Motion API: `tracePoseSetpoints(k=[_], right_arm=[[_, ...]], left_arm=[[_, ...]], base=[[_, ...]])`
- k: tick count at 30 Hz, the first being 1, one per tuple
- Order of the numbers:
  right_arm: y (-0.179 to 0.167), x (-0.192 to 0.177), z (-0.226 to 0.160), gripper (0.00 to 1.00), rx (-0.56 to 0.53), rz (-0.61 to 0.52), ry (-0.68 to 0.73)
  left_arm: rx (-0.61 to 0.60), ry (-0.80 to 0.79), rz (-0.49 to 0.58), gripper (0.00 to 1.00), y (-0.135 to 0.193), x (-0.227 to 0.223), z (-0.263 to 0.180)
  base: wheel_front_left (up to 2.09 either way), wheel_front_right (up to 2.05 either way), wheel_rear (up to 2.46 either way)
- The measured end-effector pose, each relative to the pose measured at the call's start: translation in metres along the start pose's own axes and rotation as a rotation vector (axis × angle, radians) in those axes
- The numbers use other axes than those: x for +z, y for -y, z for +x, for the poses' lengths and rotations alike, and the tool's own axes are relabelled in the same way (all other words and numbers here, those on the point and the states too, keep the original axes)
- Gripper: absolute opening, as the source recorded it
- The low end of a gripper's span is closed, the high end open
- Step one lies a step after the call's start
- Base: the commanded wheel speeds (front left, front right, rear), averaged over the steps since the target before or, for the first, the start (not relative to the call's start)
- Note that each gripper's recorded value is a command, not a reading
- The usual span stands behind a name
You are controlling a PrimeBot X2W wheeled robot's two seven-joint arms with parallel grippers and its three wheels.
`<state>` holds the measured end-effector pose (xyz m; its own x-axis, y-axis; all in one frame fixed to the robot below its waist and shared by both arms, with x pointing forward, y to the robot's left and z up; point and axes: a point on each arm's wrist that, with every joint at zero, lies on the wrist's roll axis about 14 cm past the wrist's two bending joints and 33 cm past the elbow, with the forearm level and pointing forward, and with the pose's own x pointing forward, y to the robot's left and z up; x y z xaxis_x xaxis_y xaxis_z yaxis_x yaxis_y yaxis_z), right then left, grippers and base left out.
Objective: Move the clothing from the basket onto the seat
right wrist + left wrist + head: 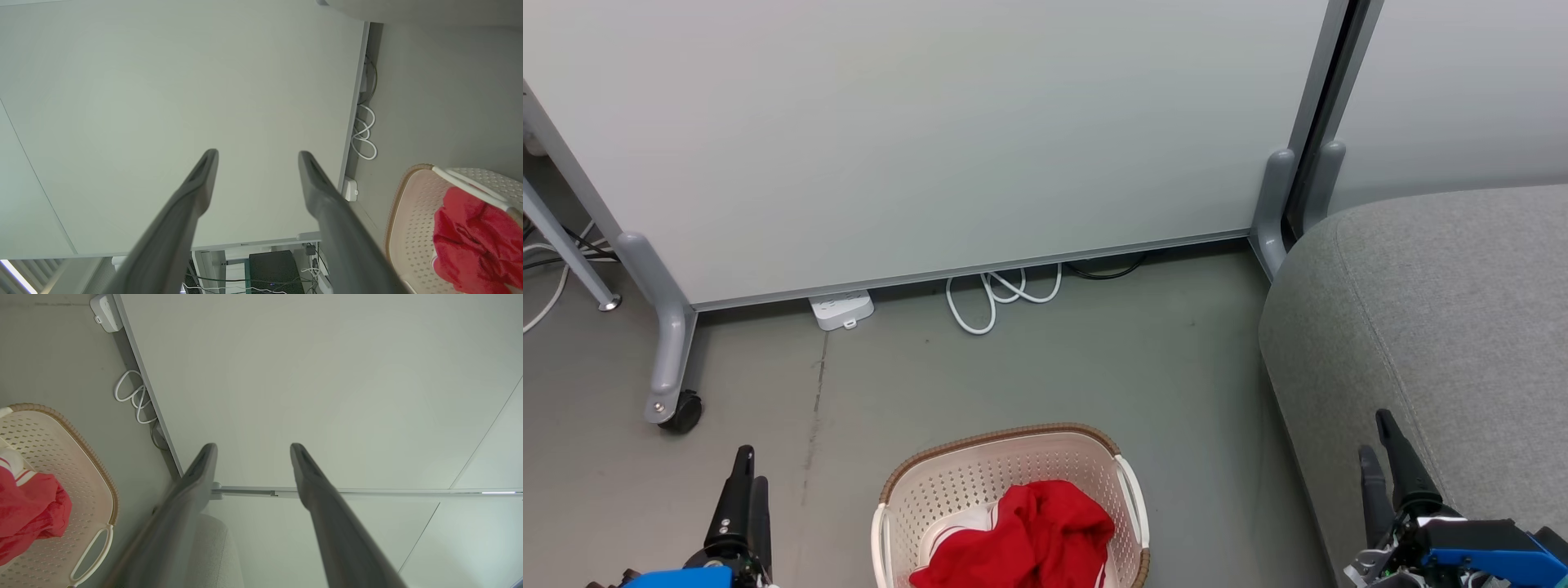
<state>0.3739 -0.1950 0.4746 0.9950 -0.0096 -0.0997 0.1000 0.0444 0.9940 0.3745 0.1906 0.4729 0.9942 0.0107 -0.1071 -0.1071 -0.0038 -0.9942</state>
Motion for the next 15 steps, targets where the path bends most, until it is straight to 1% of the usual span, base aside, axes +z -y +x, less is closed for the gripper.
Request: tracePoseSetpoints(k=[6,15], right_arm=[[0.0000,-0.0002,0.0007,1.00,-0.004,-0.098,0.009],[-0.0017,-0.0021,0.0023,1.00,-0.001,-0.289,0.010]], left_arm=[[0.006,-0.001,0.065,1.00,-0.0001,-0.0042,0.0006],[-0.001,-0.004,0.217,1.00,0.0057,-0.0096,0.0023]], base=[[0.00,0.00,0.00],[0.00,0.00,0.00]])
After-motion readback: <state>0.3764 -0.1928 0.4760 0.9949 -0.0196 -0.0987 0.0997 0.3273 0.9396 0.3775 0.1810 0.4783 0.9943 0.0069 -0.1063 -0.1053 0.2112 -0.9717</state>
